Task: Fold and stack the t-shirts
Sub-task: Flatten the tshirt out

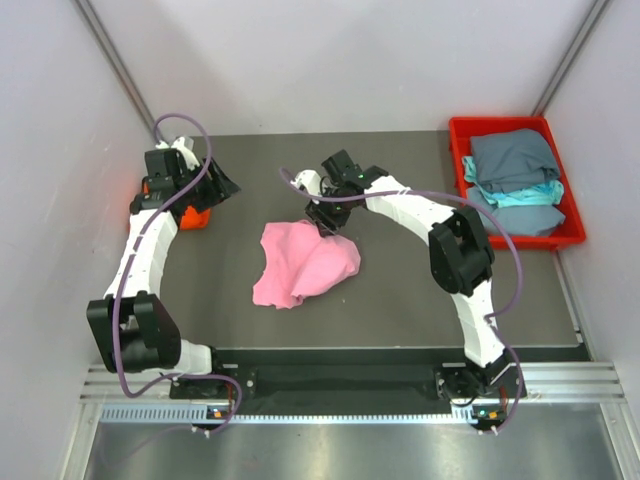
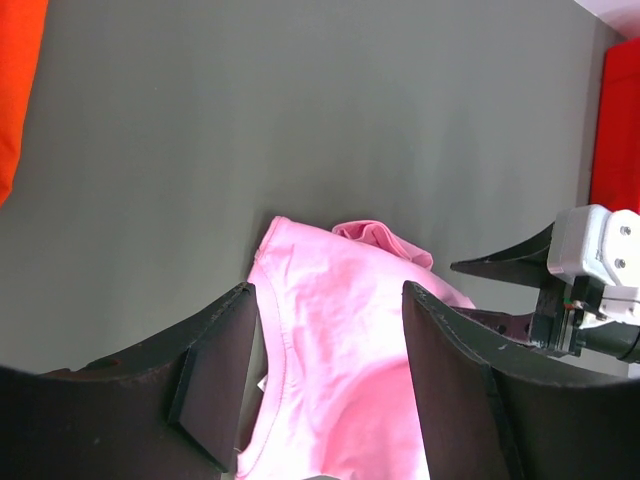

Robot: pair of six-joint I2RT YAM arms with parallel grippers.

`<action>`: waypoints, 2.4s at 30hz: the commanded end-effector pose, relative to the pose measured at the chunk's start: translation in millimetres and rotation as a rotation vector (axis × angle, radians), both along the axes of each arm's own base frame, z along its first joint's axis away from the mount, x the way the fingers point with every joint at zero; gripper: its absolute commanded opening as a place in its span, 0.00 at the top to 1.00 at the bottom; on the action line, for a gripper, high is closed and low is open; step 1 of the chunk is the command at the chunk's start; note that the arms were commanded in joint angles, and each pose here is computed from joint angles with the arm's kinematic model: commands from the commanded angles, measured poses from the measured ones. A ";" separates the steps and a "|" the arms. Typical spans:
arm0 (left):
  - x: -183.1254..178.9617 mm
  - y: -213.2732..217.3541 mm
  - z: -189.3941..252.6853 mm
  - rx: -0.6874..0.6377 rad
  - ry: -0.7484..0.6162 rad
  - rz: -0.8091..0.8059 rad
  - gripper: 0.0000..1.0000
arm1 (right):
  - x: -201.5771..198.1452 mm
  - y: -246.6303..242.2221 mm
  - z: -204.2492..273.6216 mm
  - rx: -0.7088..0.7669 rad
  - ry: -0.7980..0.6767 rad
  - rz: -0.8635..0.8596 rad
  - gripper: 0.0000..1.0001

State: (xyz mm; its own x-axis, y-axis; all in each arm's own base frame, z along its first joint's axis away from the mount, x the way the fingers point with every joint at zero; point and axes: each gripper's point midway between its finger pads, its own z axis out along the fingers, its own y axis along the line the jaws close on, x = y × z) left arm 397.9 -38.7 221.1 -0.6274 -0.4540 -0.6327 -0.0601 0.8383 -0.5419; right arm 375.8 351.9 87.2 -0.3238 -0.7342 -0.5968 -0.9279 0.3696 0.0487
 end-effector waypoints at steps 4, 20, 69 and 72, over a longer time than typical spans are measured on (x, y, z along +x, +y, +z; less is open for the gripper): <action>4.4 -0.3 15.7 -0.015 -0.065 0.000 0.35 | -16.5 19.1 21.5 0.121 0.084 0.071 0.58; 4.0 2.3 13.4 -0.014 -0.062 0.008 0.35 | 9.0 16.9 80.6 0.198 -0.045 0.047 1.00; 3.0 18.1 10.0 -0.026 -0.053 0.053 0.38 | 118.3 -120.9 109.1 0.304 -0.161 -0.454 1.00; 2.2 20.4 9.3 -0.019 -0.053 0.061 0.38 | 140.8 -156.7 92.0 0.180 -0.231 -0.598 0.78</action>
